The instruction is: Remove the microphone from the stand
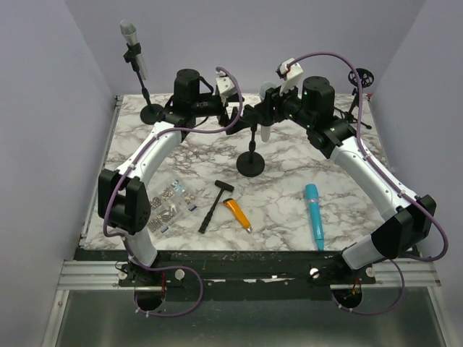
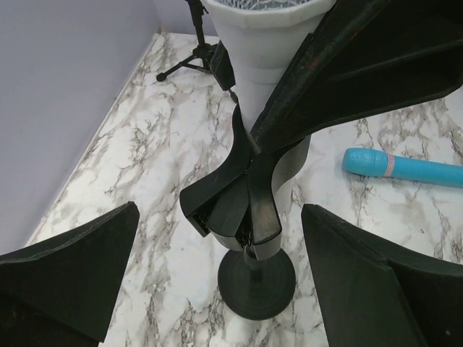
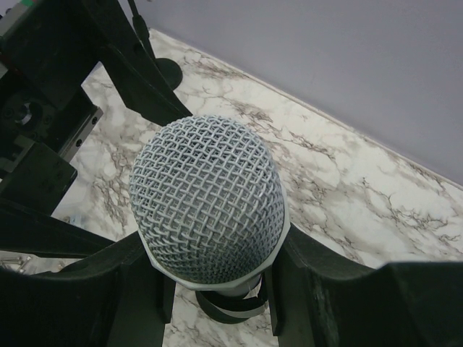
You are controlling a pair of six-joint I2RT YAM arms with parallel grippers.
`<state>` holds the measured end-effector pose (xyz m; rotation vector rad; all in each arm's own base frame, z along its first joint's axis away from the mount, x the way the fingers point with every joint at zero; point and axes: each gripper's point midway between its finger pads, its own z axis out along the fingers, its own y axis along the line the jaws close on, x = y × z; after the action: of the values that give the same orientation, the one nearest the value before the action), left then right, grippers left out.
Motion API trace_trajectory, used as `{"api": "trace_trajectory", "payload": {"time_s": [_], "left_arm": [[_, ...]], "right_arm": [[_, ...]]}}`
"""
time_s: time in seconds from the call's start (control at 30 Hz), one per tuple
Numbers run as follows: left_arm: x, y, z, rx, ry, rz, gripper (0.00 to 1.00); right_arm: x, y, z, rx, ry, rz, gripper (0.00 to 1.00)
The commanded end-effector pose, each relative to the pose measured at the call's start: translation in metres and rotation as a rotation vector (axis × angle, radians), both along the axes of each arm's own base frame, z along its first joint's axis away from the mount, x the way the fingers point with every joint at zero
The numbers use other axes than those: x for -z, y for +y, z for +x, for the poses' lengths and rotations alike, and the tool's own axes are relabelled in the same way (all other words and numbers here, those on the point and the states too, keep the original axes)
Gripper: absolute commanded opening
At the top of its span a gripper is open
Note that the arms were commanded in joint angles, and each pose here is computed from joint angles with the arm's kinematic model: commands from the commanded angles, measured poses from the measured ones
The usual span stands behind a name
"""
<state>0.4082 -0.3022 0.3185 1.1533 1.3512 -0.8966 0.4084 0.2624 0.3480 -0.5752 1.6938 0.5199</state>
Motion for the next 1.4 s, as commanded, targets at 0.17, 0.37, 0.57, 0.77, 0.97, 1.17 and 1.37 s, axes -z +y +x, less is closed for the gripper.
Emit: {"api": "trace_trajectory", "payload": {"time_s": [0.17, 0.37, 0.57, 0.77, 0.97, 1.17, 1.37], "left_arm": [[0.000, -0.021, -0.005, 0.136, 0.006, -0.007, 0.96], [0.008, -0.028, -0.003, 0.156, 0.030, -0.001, 0.90], [0.006, -0.023, 0.001, 0.095, 0.003, 0.004, 0.42], [0.013, -0.014, 0.006, -0.004, 0.021, 0.043, 0.00], [0.020, -0.015, 0.003, -0.027, 0.067, 0.055, 0.00], [0.022, -0.015, 0.002, -0.037, 0.081, 0.061, 0.00], [0.030, -0.014, 0.002, -0.057, 0.106, 0.081, 0.00]], "right_arm": [[0.028, 0.015, -0.012, -0.078, 0.110, -0.009, 0.01], [0.029, 0.015, -0.011, -0.077, 0.115, -0.009, 0.01], [0.026, 0.015, -0.013, -0.084, 0.109, -0.004, 0.01], [0.016, 0.009, -0.008, -0.033, 0.073, 0.010, 0.01], [-0.012, 0.003, -0.001, 0.025, 0.035, 0.048, 0.01], [-0.052, -0.037, 0.008, 0.251, -0.026, 0.067, 0.01], [-0.108, -0.074, -0.003, 0.409, -0.130, 0.152, 0.01]]}}
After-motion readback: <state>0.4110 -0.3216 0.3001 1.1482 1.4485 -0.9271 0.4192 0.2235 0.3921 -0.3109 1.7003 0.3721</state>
